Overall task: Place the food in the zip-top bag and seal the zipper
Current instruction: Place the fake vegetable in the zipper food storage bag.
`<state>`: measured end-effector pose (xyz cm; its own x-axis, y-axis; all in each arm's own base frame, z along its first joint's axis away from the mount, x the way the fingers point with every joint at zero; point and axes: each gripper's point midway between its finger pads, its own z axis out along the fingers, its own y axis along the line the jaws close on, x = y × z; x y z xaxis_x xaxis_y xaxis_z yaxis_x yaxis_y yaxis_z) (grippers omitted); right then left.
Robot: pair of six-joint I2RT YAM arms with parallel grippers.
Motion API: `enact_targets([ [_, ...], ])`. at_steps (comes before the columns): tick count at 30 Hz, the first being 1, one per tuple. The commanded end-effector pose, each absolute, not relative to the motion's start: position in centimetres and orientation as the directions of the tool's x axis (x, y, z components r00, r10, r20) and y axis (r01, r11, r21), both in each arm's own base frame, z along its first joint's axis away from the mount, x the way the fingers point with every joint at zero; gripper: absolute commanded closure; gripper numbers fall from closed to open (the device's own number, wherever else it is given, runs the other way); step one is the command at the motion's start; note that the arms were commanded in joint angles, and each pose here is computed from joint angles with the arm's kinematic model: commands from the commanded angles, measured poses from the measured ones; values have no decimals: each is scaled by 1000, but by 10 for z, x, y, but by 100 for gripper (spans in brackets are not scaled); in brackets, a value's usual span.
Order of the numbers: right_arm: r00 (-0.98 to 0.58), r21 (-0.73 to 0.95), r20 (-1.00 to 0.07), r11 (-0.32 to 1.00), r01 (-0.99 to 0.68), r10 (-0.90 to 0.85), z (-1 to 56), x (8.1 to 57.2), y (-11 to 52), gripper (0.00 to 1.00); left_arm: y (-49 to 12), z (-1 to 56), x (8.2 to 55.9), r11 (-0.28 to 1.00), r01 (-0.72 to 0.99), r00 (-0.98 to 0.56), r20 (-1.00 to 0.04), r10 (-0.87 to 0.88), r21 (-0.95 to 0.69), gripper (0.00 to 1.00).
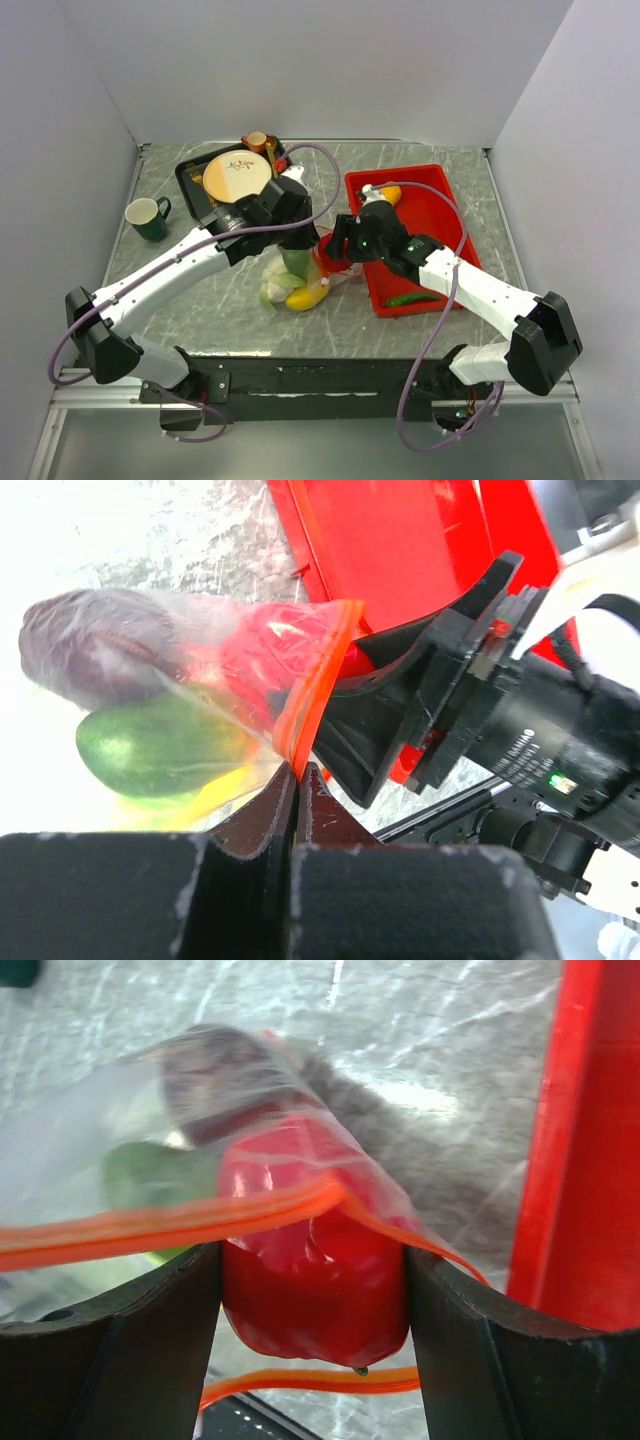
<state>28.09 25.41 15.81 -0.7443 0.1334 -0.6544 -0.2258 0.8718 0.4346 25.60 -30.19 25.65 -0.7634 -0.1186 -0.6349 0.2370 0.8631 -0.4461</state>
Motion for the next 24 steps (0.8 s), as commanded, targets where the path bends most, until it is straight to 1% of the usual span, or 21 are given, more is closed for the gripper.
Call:
enact_targets([
  [1, -744, 412, -660, 878, -245, 102, 159, 278, 254, 36, -303, 303, 260, 804, 261, -689, -687, -232, -534, 96],
  [3, -738, 434, -669, 852, -292, 88, 164, 276, 262, 29, -302, 305, 259, 803, 262, -686, -688, -235, -535, 96],
  [7, -722, 441, -685, 844, -304, 97, 176, 277, 262, 16, -299, 307, 258, 802, 259, -679, -692, -245, -539, 95],
  [8, -715, 440, -692, 845, -304, 103, 180, 277, 261, 10, -299, 308, 258, 800, 259, -678, -692, -249, -541, 95],
  [11, -685, 442, -717, 844, -305, 128, 194, 278, 256, 7, -299, 307, 258, 800, 262, -677, -694, -246, -540, 94],
  [14, -643, 427, -749, 858, -287, 157, 211, 280, 245, 0, -300, 304, 259, 803, 262, -680, -693, -239, -535, 95],
  [19, -562, 423, -798, 866, -268, 216, 245, 277, 224, 0, -301, 298, 258, 805, 256, -689, -685, -236, -535, 95],
  [22, -510, 407, -822, 887, -216, 253, 258, 279, 207, 0, -300, 295, 259, 809, 254, -690, -686, -232, -529, 95],
  [23, -496, 402, -827, 895, -191, 266, 259, 281, 201, 0, -299, 294, 259, 812, 251, -691, -685, -231, -527, 95],
  [24, -461, 374, -839, 921, -106, 288, 256, 286, 183, 0, -300, 294, 259, 812, 253, -692, -685, -227, -526, 95],
])
